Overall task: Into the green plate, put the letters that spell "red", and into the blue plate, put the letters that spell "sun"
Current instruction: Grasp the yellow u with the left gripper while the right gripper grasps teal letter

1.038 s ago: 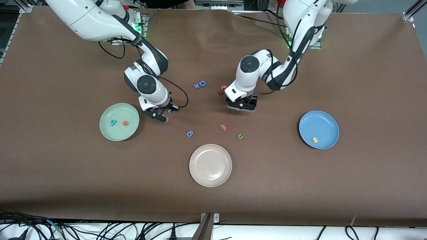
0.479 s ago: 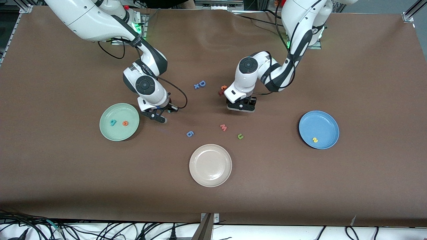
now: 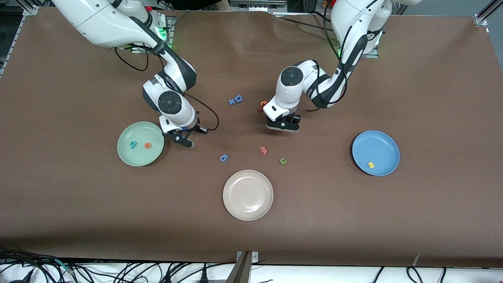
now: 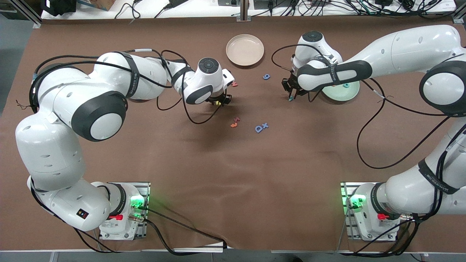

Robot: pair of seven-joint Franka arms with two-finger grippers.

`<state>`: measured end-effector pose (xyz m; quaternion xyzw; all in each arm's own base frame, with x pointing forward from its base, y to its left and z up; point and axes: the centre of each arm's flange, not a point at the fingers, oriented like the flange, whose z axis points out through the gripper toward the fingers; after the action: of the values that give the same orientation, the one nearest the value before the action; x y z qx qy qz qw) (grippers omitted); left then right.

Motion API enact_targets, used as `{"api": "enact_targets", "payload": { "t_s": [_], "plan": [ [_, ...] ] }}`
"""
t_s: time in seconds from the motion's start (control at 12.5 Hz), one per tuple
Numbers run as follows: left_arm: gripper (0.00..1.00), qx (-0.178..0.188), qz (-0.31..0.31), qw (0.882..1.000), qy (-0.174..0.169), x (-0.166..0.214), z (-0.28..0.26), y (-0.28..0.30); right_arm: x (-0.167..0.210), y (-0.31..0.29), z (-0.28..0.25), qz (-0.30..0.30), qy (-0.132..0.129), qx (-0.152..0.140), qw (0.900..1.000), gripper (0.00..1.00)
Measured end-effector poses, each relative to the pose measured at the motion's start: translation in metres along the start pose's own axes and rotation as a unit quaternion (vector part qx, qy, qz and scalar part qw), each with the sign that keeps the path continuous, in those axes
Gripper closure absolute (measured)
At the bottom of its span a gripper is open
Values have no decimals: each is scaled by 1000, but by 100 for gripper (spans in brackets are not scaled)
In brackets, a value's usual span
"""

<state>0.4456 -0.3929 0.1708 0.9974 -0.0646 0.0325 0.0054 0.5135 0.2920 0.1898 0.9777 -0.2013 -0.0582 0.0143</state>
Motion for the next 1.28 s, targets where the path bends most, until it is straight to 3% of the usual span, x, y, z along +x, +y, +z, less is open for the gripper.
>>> {"api": "enact_targets", "payload": {
  "t_s": [0.64, 1.04, 1.28],
  "plan": [
    [60, -1, -1, 1000, 1, 0, -1, 1, -1, -3, 9, -1, -4, 11, 1000, 73],
    [73, -1, -5, 1000, 1, 1, -1, 1, -1, -3, 9, -1, -4, 10, 1000, 71],
    [73, 0, -1, 1000, 3, 0, -1, 2, -1, -3, 9, -1, -4, 10, 1000, 71]
  ]
}}
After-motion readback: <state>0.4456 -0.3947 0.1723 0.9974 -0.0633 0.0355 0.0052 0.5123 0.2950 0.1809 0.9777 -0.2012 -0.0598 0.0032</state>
